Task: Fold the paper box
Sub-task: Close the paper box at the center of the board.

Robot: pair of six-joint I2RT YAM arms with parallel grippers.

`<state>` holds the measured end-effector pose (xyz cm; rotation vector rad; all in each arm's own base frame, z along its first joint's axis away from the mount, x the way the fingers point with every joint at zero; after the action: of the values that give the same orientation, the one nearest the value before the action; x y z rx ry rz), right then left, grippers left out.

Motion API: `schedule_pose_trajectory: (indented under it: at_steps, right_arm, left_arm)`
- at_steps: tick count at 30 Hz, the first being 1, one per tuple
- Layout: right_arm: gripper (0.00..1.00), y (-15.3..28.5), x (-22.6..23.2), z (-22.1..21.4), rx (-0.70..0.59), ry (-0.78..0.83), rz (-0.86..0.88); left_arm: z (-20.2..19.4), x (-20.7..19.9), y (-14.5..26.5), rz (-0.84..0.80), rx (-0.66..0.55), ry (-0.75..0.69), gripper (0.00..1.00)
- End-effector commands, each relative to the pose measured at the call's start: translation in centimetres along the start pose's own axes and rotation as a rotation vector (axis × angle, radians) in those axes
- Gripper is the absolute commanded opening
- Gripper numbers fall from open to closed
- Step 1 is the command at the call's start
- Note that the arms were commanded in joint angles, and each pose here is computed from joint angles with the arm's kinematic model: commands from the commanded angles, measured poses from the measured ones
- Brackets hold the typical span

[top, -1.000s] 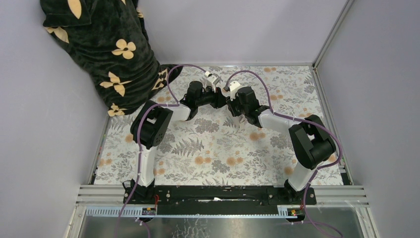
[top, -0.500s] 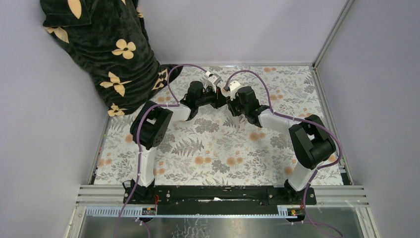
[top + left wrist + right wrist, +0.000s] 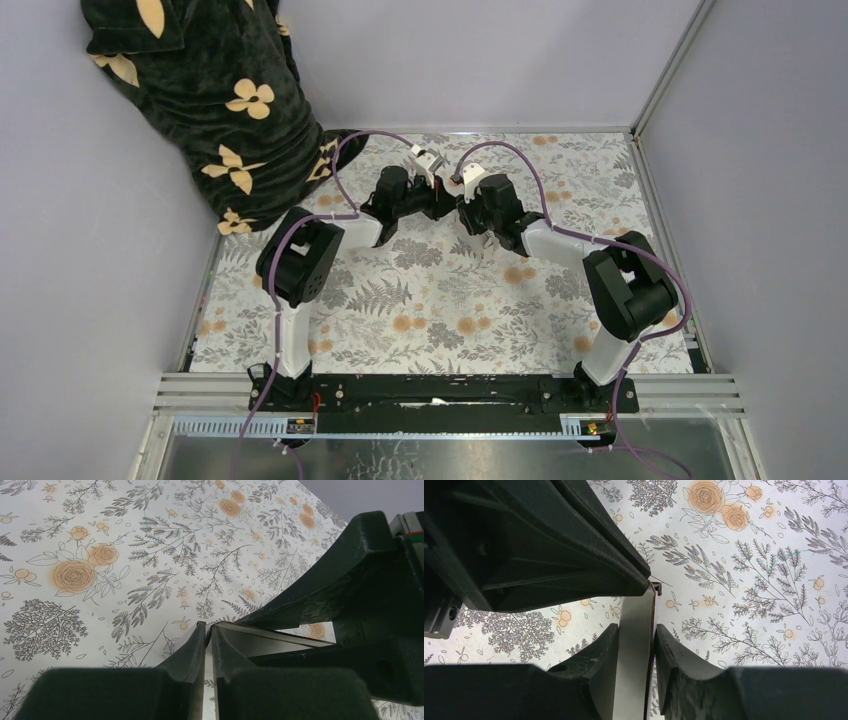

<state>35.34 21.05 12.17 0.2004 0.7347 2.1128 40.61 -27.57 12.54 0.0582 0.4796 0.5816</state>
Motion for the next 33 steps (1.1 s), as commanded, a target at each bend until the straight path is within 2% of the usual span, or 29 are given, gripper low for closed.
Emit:
schedule_pose_trajectory:
  at_steps: [1, 33]
  right_arm:
    - [0.17, -0.2, 0.6, -0.8, 0.054, -0.01, 0.037]
    - [0.17, -0.4, 0.7, -1.0, 0.063, -0.01, 0.05]
  left_arm:
    - [1.8, -1.0, 0.1, -0.003, -0.087, -0.065, 0.13]
    - [-0.6, -1.0, 0.3, 0.019, -0.105, -0.096, 0.13]
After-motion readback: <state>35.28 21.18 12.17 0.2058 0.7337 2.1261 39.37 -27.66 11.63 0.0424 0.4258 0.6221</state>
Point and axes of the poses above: each gripper's point midway between its finger pads, its own y axis back along the fingers, its own x axis along the line the jaws close on, z = x × y, the point moved 7 cm from there along y, back along the fingers, and after that the axes turned 3 degrees about y, right-handed, at the moved point
